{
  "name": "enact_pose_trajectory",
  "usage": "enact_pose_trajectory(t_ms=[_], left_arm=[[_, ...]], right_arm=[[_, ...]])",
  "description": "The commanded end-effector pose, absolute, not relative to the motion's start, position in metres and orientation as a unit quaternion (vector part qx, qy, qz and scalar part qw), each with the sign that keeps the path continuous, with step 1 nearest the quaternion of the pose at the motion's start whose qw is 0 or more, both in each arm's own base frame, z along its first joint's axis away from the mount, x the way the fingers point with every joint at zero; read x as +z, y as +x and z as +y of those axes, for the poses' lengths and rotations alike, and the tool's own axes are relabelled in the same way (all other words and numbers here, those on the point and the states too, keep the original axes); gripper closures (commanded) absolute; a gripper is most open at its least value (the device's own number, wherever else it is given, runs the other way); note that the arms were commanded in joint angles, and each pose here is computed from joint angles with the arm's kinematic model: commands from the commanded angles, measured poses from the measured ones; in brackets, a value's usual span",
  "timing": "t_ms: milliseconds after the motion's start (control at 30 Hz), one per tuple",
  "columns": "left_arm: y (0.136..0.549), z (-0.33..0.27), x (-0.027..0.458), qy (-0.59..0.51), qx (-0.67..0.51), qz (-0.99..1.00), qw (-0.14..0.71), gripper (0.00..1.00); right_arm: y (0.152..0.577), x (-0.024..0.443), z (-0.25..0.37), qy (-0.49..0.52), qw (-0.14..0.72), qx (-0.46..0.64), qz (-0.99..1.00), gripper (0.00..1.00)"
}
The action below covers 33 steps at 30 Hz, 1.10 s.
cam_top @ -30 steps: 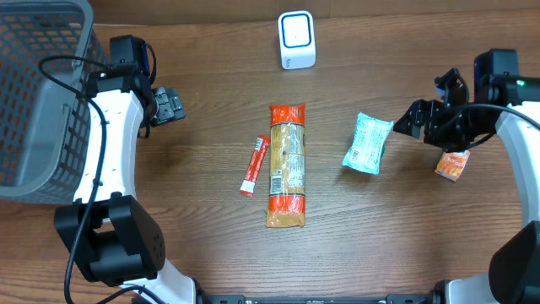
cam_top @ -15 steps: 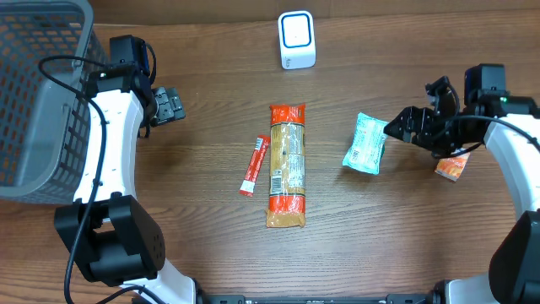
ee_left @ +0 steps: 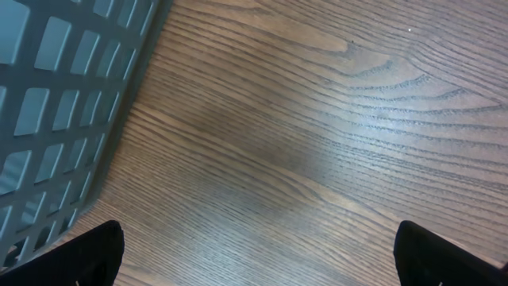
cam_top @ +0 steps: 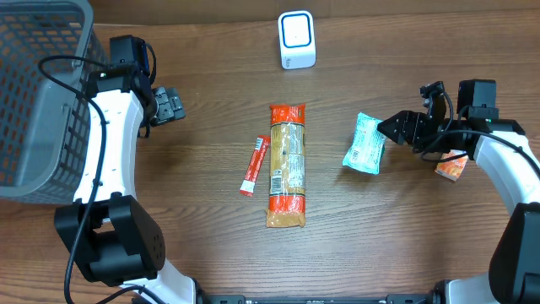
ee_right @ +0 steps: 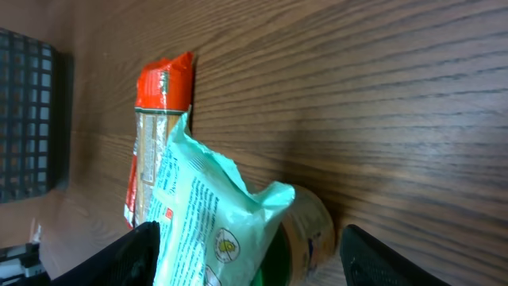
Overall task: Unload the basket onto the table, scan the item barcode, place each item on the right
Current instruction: 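Move the right gripper left over the mint-green wet-wipe pack, then close the right gripper on the wet-wipe pack and lift it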
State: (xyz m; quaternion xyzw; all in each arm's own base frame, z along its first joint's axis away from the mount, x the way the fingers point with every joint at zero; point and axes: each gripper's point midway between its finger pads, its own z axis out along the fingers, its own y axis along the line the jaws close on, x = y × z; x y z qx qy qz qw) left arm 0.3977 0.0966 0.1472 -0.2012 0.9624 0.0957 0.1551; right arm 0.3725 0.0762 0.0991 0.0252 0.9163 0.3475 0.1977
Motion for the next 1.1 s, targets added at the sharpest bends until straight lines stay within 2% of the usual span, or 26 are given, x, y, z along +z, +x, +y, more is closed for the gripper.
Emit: enact_pose_trajectory(t_ms=[0,133,500,1067], left_arm=[[0.401,0.097,0.156,-0.197,0.094,0.961,0.167,0.00],[0.401,0.097,0.156,-0.197,0.094,0.961,0.167,0.00],[0.401,0.097,0.156,-0.198,0.094,0.961,0.167,0.00],[0.401,0.097,0.156,-0.197,0.094,0.961,0.167,0.00]], right_arm=[[0.372,0.102,0.084,0.022,0.197,0.372,0.907,0.28],[0.373,0.104,0.086,0.018,0.201,0.377,0.904,0.34],[0.369,0.092,0.090,0.027,0.207,0.396,0.894,0.33],[0.370,0.098,0.096,0.014,0.216,0.417,0.883,0.36]])
